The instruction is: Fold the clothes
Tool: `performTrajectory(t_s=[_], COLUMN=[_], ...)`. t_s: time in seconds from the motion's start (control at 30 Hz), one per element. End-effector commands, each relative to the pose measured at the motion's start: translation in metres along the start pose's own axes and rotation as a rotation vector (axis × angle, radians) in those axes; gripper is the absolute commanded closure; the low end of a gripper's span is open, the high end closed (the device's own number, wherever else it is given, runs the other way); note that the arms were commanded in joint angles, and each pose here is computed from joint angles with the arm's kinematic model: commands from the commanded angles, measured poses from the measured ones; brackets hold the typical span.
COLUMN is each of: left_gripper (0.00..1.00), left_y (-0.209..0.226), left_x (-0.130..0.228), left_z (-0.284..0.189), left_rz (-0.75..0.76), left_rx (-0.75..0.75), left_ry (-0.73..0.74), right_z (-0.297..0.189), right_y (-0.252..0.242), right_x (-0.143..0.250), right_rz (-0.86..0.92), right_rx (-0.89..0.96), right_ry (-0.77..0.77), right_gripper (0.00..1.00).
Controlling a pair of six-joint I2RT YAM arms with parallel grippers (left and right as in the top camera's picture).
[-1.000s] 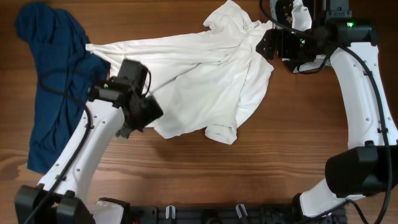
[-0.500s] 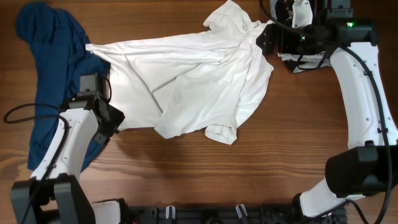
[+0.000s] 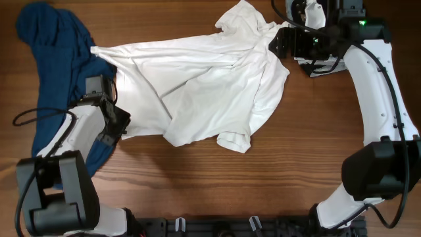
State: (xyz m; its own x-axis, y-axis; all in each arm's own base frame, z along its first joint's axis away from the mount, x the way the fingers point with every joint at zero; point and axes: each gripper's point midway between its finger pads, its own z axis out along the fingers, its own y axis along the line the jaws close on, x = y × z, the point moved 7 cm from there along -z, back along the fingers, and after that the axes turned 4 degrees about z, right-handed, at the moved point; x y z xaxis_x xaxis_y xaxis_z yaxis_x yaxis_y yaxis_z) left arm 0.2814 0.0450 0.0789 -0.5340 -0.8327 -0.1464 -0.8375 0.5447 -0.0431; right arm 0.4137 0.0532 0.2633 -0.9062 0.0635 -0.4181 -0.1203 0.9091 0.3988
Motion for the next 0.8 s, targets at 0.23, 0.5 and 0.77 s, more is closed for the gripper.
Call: performTrajectory(t_s=[0.23, 0.5, 0.77], left_gripper=[0.96, 0.96, 0.96], left_y=[-0.016, -0.032, -0.079], left_x=[-0.022, -0.041, -0.037], left_z=[-0.051, -0.153, -0.111], left_rz=[0.126, 0.238, 0.328], left_rx=[-0.022, 0.024, 0.023], left_ry=[0.015, -0.028, -0.053], right_z=[0.01, 0.009, 0.009], right_y=[-0.002, -0.003, -0.003], right_x=[0.004, 0.014, 0.015], right_rz=[0.004, 0.02, 0.006], right_rx=[0.0, 0.005, 0.005], right_ry=[0.032, 0.09, 0.095], right_gripper=[0.0, 0.0, 0.0])
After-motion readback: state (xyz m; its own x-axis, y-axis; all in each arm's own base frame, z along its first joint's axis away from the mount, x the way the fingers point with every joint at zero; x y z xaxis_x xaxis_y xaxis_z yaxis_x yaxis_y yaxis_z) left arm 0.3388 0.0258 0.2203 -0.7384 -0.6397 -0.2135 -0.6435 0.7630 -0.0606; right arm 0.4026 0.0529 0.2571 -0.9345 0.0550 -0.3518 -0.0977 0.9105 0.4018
